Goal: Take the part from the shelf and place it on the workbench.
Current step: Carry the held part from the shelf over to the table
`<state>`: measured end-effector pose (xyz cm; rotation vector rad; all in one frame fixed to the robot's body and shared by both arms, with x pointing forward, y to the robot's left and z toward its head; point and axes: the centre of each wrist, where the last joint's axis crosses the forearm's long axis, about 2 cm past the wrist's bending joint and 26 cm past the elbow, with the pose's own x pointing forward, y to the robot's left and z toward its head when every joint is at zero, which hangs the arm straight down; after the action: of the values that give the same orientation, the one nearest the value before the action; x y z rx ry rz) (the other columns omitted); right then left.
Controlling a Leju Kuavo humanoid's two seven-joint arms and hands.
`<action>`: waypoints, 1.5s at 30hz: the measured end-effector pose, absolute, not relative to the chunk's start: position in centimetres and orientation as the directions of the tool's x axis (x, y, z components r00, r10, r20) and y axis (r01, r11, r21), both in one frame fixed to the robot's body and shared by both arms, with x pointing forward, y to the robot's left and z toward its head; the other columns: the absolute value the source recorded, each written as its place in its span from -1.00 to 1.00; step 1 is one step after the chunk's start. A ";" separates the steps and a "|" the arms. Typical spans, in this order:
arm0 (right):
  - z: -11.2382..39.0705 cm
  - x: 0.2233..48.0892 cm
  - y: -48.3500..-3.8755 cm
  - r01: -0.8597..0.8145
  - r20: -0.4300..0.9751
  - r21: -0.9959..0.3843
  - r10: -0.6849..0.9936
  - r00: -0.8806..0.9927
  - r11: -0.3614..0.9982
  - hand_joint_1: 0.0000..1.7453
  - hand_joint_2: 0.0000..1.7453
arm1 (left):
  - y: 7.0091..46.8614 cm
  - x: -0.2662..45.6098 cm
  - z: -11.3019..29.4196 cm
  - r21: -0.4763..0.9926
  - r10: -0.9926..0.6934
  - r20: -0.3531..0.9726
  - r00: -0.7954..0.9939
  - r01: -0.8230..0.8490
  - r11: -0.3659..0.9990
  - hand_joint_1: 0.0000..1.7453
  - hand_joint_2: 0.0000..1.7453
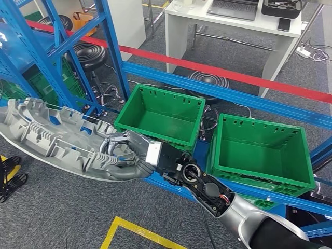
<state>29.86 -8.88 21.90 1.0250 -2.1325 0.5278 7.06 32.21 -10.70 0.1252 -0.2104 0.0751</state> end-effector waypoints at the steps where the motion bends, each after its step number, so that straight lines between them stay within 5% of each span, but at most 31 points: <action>1: 21.9 29.9 -8.9 -0.795 0.740 -0.061 -0.507 -0.442 0.604 1.00 1.00 | 32.2 7.1 -10.7 0.114 0.061 0.214 0.975 -0.087 0.990 -1.00 1.00; 45: 22.3 29.9 -8.6 -0.798 0.755 -0.118 -0.468 -0.459 0.591 1.00 1.00 | 31.3 7.1 -10.7 0.103 0.065 0.212 0.975 -0.088 0.991 -1.00 1.00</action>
<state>29.86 -8.62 22.28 0.9992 -2.1268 0.6117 7.11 31.32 -10.73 0.1122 -0.2102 0.0774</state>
